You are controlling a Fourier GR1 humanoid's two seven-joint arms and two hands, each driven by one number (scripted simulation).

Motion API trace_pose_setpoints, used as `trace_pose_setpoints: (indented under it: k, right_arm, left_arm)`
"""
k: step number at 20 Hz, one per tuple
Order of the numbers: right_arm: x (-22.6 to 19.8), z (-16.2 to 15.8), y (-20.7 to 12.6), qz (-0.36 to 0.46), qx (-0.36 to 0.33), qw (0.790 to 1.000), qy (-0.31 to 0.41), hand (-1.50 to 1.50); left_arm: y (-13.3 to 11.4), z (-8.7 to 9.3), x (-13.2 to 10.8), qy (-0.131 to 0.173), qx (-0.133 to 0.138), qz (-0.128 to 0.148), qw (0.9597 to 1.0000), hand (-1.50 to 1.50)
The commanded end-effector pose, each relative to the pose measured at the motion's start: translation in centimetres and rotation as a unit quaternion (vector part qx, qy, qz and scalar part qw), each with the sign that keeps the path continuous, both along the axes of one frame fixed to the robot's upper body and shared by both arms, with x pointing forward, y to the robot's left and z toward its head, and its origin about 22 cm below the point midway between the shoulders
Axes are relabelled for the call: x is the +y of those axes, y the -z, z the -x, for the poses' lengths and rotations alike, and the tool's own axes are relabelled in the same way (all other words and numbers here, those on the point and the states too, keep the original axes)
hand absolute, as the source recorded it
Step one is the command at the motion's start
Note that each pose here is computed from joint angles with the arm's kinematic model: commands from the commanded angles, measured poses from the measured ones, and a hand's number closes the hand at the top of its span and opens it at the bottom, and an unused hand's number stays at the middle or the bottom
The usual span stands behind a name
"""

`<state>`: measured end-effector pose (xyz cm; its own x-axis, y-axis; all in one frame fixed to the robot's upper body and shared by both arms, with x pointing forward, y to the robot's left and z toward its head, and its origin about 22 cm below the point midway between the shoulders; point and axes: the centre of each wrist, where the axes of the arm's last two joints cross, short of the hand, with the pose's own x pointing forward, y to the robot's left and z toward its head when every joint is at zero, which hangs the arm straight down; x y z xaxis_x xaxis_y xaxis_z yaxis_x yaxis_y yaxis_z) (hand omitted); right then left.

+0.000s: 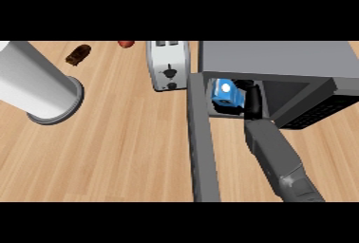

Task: Pick up the milk, place it into the microwave and close the microwave

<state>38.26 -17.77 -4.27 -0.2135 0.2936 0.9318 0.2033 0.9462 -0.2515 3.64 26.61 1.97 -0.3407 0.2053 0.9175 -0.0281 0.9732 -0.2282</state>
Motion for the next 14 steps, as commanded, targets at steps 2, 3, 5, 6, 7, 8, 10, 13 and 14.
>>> trace_pose_setpoints:
  k: [2, 3, 5, 6, 7, 8, 10, 13, 14]
  right_arm:
    - [-2.1, -1.5, -0.9, 0.039, 0.015, 0.999, 0.016, 1.50]
    - [-3.1, -2.1, -1.9, 0.046, 0.001, 0.999, 0.024, 1.50]
    - [-2.6, -2.1, -1.6, 0.072, 0.005, 0.997, 0.019, 1.50]
    - [-3.0, -1.5, -0.7, 0.080, -0.004, 0.996, 0.028, 1.50]
    - [-3.3, -1.6, -0.9, 0.079, -0.005, 0.996, 0.034, 1.50]
    - [-3.2, -2.4, -2.0, 0.101, -0.012, 0.994, 0.032, 1.50]
    - [-3.1, -2.1, -1.5, 0.123, -0.021, 0.992, 0.036, 1.50]
    - [-3.8, -3.3, -3.4, 0.159, -0.051, 0.984, 0.053, 1.50]
    - [-3.2, -2.7, -2.3, 0.168, -0.061, 0.983, 0.049, 1.50]
  left_arm:
    - [0.2, 0.1, 1.1, 0.016, 0.003, 0.001, 0.9999, -1.50]
    - [1.1, 0.0, 0.3, 0.014, 0.001, 0.001, 0.9999, -1.50]
    - [0.7, -1.0, 0.3, 0.015, -0.001, -0.002, 0.9999, -1.50]
    - [0.6, -0.1, 0.7, 0.021, 0.002, 0.000, 0.9998, -1.50]
    - [1.4, -0.9, 0.0, 0.026, 0.000, 0.004, 0.9996, -1.50]
    - [0.5, -1.5, 0.4, 0.020, -0.004, -0.003, 0.9998, -1.50]
    - [0.2, -1.1, 0.6, 0.027, -0.008, -0.006, 0.9996, -1.50]
    - [0.5, -1.3, 0.0, 0.031, -0.003, -0.001, 0.9995, -1.50]
    - [0.5, -1.8, 0.2, 0.032, -0.007, 0.001, 0.9995, -1.50]
